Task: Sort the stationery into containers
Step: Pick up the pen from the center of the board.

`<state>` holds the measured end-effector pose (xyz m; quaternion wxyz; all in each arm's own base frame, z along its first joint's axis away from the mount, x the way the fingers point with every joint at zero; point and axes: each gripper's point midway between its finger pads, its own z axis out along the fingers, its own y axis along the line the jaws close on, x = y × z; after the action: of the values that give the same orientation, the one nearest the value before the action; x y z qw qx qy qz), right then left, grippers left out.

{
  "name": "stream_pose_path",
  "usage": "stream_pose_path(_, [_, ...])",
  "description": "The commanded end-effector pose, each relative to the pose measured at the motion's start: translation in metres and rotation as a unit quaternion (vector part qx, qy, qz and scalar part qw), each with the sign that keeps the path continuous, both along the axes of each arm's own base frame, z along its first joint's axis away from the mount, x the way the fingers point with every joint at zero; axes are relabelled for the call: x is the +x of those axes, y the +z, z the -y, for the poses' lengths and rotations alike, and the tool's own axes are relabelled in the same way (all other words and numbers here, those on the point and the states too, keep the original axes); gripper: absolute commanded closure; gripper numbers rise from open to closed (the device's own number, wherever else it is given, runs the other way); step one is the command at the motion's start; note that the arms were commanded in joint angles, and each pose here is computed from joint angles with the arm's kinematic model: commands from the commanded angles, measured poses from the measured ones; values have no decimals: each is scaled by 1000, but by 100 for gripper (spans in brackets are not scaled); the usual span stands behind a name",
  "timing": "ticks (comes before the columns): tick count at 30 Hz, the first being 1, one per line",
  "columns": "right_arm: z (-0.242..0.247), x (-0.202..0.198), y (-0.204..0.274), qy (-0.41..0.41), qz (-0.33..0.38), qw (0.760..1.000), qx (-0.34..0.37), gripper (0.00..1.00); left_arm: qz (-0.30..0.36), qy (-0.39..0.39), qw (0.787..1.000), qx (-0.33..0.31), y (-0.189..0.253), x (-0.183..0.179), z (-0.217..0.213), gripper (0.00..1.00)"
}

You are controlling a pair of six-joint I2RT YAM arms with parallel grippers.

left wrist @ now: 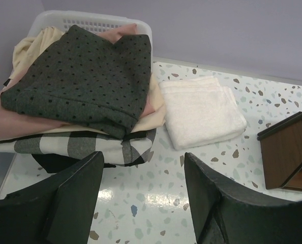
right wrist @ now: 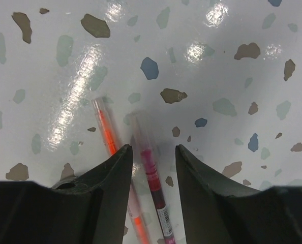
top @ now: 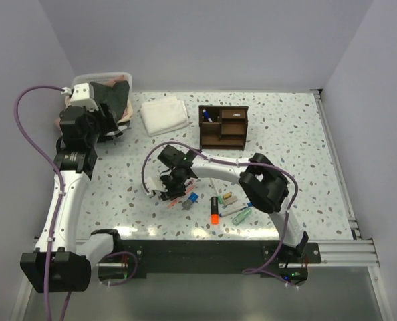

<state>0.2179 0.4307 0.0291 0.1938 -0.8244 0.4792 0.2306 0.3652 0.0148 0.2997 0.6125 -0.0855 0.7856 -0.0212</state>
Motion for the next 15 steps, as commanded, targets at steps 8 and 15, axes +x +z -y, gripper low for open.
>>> stream_pose_path(8, [10,10,-26,-1,42,999,-22,68,39,-27,999,-26,14,3,10,31])
stream_pose_path(15, [27,-1,-20,36,40,997,-47,100,41,-50,997,-30,15,8,18,26])
